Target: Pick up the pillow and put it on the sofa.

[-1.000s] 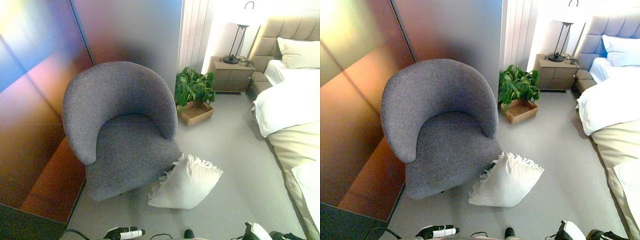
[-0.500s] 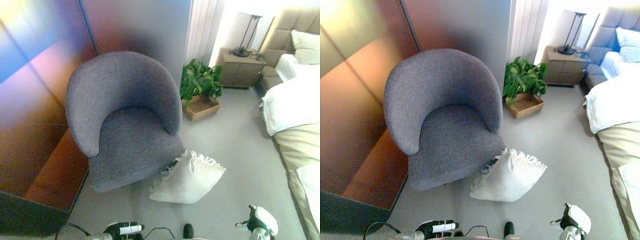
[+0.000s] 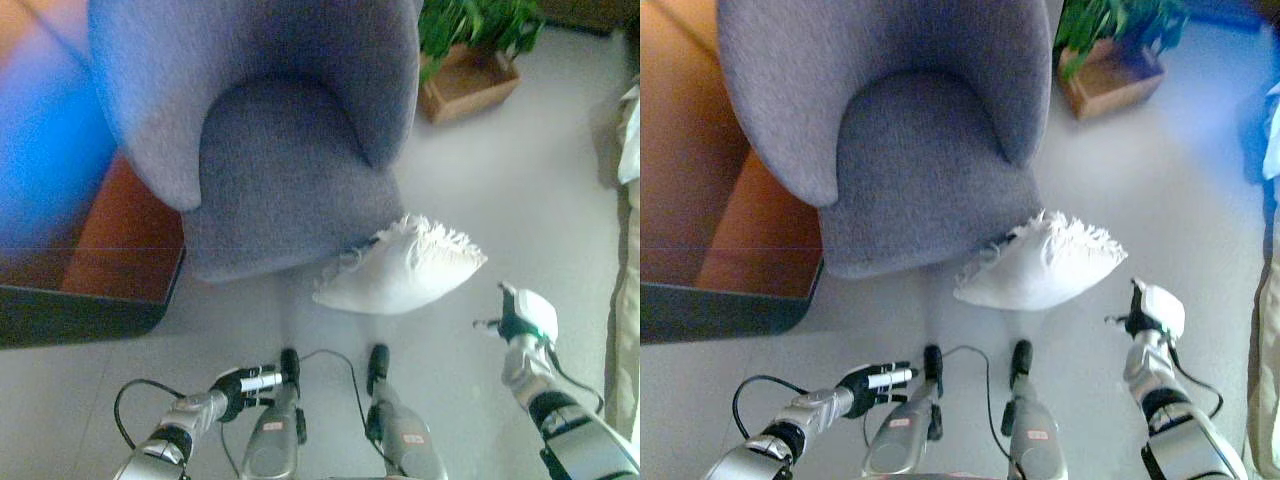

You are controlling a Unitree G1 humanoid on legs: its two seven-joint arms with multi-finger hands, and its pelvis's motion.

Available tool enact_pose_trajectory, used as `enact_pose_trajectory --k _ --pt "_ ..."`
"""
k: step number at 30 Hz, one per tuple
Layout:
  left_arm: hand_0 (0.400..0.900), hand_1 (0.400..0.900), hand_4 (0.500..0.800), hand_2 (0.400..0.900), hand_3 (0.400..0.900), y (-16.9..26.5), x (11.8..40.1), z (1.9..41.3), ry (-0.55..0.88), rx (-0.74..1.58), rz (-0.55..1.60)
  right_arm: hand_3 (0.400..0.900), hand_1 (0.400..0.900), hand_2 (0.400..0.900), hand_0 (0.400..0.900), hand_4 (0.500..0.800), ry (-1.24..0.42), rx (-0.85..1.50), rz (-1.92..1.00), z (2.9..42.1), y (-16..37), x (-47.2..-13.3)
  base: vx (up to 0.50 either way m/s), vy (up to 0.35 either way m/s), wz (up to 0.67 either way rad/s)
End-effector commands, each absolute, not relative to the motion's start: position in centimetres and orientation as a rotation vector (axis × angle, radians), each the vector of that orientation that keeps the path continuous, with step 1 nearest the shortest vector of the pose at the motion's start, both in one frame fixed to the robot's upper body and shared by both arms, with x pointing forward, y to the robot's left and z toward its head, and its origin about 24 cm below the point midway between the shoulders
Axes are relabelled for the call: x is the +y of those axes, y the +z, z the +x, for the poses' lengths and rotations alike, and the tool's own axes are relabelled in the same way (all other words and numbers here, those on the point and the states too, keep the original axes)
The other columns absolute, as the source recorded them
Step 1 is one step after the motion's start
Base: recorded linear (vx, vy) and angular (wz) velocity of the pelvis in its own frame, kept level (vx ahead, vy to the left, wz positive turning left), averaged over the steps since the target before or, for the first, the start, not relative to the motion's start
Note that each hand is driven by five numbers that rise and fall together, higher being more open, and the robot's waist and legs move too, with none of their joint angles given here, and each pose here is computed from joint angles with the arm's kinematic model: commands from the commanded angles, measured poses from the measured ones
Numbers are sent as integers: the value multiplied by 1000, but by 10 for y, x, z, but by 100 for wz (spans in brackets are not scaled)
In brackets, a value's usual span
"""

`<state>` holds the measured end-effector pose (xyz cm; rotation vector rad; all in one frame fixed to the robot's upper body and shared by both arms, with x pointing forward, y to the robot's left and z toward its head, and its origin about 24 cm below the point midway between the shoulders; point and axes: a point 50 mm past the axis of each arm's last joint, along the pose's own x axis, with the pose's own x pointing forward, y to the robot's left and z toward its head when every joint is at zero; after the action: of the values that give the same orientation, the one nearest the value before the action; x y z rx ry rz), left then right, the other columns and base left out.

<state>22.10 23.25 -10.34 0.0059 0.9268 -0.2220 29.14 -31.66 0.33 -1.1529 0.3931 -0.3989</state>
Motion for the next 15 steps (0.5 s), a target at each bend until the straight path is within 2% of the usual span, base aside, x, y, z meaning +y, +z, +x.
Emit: enact_pose_trajectory --k 1,8,15 --pt "900 900 800 900 900 -137 235 159 -224 1220 9 900 900 900 900 800 -482 238 -1205 316 69 -345 -135 50 0" --pt "900 900 800 900 900 -130 226 179 -213 1151 -38 900 900 900 900 800 -475 100 -1215 347 138 -342 -79 39 7" --pt "900 900 800 900 900 -127 219 186 -216 1122 -80 900 900 900 900 800 -459 5 -1280 363 184 -331 -27 70 10"
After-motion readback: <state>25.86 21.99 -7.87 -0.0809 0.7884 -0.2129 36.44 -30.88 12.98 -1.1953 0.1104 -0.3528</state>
